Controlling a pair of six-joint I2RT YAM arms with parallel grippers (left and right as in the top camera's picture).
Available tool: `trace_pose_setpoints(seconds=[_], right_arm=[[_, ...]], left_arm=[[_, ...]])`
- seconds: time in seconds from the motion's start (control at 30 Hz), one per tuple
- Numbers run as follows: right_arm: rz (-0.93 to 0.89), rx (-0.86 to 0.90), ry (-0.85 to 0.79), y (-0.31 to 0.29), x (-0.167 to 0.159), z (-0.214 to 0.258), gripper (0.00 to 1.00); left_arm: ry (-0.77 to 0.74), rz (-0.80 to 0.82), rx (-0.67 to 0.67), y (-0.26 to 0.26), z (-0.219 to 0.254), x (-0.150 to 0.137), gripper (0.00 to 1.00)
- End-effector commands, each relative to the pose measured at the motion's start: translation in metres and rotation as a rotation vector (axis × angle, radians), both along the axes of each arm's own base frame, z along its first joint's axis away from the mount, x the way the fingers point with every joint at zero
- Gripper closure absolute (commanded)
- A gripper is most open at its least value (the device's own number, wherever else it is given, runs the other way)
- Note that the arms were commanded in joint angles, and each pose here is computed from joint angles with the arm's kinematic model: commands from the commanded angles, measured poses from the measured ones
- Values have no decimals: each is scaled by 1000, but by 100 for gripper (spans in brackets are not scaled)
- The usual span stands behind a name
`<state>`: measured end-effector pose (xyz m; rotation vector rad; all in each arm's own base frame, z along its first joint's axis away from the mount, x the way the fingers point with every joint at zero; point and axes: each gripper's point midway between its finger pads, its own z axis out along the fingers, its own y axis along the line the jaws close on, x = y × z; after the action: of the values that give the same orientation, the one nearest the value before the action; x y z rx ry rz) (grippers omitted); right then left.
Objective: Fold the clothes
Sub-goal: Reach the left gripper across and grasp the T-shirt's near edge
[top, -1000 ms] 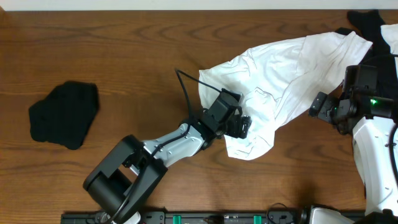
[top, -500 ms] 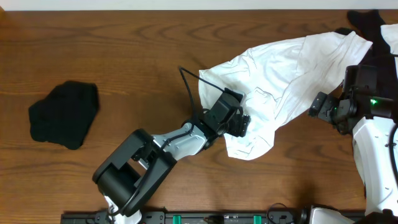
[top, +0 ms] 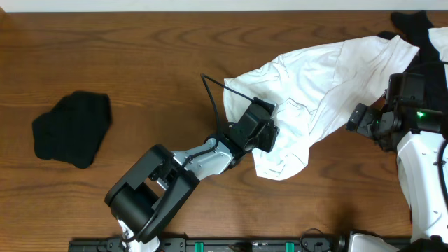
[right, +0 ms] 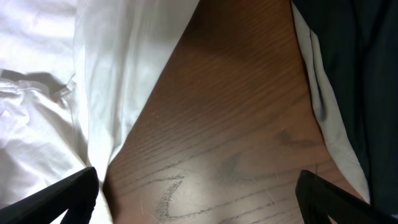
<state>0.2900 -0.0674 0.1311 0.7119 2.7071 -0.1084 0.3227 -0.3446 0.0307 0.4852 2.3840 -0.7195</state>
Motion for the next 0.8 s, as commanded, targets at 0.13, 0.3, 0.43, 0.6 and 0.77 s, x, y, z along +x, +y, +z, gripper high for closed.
trace_pose_setpoints(seconds=[0.13,0.3,0.43,0.6,0.77], right_arm=[[7,-4,-6,-1,1,2,1],[7,-4,-6,-1,1,2,1],[6,-4,-6,-1,1,2,1],[7,-4,-6,-1,1,2,1],[7,-5,-6,-2,1,2,1]], left_arm=[[-11,-3,15,-1,-2,2,55],[3,-3,29,0,-11,1,48],[10,-3,36,1,-15,0,48],[1,20,58,5,-19,4,48],[-21,36,58,7,-15,8,86]])
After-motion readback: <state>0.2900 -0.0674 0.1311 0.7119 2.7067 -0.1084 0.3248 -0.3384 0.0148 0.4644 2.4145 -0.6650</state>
